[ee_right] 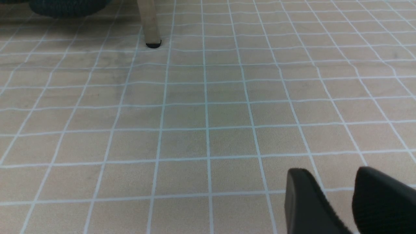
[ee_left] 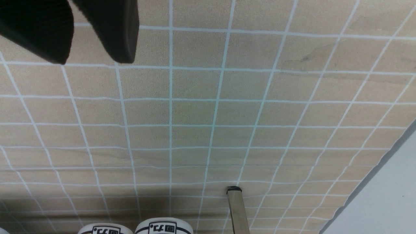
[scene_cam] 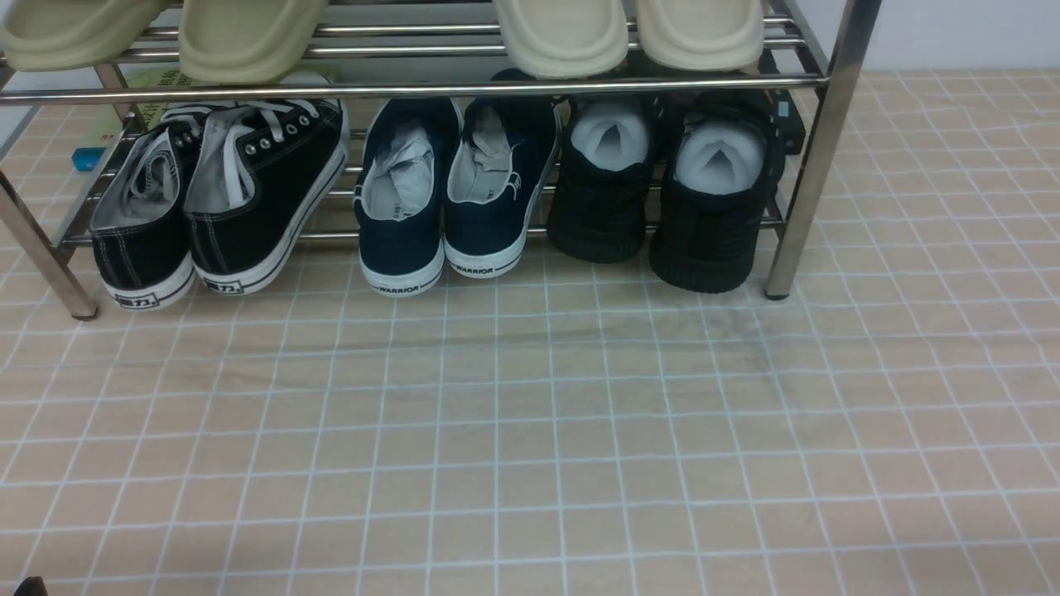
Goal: Take the shoes off the shelf from the light coffee tablecloth by hand.
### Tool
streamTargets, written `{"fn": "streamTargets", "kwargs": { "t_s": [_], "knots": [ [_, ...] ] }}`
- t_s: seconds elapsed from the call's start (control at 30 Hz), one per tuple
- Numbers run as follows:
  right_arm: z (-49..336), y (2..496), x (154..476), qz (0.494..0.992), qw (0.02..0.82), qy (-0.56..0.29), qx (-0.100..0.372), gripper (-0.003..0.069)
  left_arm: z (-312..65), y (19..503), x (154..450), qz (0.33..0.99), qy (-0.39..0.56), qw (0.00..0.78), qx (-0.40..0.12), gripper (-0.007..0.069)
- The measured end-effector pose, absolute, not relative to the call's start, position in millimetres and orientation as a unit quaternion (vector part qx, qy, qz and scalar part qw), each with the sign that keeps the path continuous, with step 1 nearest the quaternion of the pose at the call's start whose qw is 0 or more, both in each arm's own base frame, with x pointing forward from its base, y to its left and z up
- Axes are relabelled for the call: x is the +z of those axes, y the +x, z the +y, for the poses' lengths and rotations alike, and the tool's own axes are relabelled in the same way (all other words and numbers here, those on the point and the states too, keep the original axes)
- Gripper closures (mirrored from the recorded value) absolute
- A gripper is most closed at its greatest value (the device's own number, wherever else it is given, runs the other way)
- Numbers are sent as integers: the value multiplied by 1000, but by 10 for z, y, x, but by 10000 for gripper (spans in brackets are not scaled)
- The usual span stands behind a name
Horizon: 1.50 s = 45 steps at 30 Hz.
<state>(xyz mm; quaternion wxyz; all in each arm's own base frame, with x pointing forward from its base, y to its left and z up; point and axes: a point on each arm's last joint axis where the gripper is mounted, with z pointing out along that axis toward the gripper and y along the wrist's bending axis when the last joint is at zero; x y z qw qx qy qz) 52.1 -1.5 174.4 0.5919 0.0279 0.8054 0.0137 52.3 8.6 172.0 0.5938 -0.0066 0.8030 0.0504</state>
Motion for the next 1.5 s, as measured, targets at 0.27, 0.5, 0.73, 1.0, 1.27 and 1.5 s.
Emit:
{"fn": "streamTargets", "kwargs": {
  "t_s": [0.27,0.5,0.73,1.0,1.27,1.5],
  "knots": [
    [-15,521,1744,805,592,28,14,419,86,523,1720,803,-7,594,50,386],
    [2,526,1753,800,597,49,42,419,86,523,1720,803,-7,594,50,386],
    [115,533,1775,749,559,237,265,419,86,523,1720,803,-7,594,50,386],
    [134,533,1788,734,546,268,303,419,86,523,1720,803,-7,594,50,386],
    [112,542,1889,717,581,250,293,482,86,523,1720,803,-7,594,50,386],
    [99,596,2526,741,628,138,193,670,86,523,1720,803,-7,594,50,386]
  ]
}}
